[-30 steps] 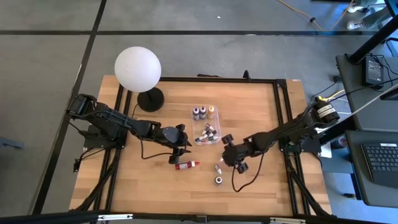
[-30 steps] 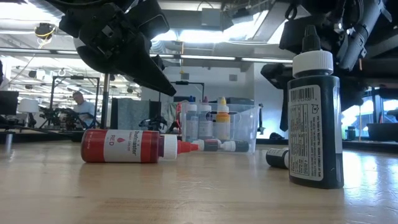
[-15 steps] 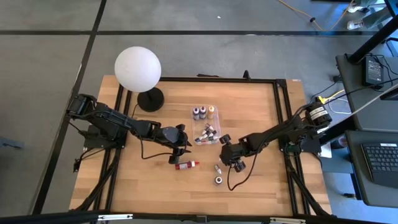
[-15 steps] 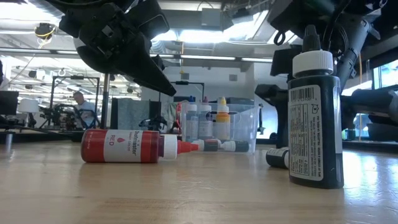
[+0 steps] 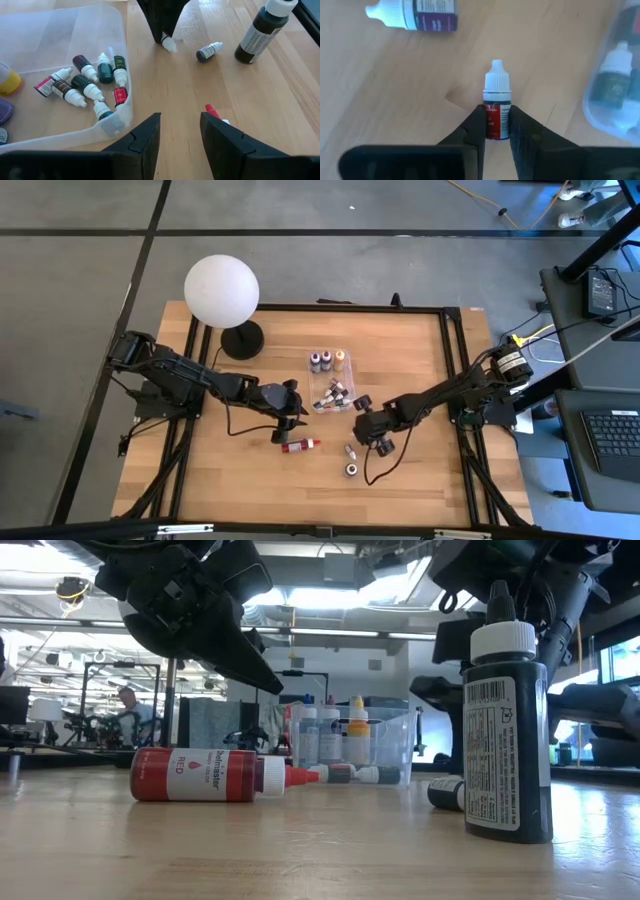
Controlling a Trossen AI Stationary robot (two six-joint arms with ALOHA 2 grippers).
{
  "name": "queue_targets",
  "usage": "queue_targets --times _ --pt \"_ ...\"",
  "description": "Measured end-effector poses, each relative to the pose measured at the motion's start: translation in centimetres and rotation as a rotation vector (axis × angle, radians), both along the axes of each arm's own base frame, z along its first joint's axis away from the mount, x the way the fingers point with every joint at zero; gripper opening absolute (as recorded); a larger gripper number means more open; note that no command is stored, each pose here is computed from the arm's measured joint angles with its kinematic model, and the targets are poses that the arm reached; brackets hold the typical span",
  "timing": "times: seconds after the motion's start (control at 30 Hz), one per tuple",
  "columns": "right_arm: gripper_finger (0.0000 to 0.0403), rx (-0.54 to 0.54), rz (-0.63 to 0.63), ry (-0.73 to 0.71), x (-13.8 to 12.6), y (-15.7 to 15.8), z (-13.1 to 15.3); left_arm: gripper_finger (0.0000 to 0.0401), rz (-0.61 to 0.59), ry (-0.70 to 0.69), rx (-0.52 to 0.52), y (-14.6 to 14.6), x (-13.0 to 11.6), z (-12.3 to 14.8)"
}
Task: Pick & Place food coloring
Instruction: Put the small red food coloring bottle in the transparent bin
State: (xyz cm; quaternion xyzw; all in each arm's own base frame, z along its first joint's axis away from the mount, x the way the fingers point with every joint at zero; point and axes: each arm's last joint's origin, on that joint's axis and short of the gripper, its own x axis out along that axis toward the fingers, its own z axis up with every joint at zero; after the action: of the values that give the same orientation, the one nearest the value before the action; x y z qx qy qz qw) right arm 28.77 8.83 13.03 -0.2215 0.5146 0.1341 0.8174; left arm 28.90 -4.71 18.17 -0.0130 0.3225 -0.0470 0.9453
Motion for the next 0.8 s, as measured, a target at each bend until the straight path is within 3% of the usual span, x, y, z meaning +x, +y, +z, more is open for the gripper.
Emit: queue_targets --times 0.3,0.57,0.8 --pt "0.0073 0.029 -0.084 0.028 -0.2 0.0 3.8 0.0136 -0.012 -0.009 -0.007 -0.1 -0.2 0.4" --pt "0.0082 -0.070 -0.157 -0.154 0.2 -0.8 8.3 0.0136 -0.016 0.020 -0.043 -0.2 -0.4 0.2" --pt "0.0085 -0.060 -0.209 -0.351 2.6 -2.8 9.8 0.0137 -0.074 0.051 -0.135 -0.9 -0.5 0.1"
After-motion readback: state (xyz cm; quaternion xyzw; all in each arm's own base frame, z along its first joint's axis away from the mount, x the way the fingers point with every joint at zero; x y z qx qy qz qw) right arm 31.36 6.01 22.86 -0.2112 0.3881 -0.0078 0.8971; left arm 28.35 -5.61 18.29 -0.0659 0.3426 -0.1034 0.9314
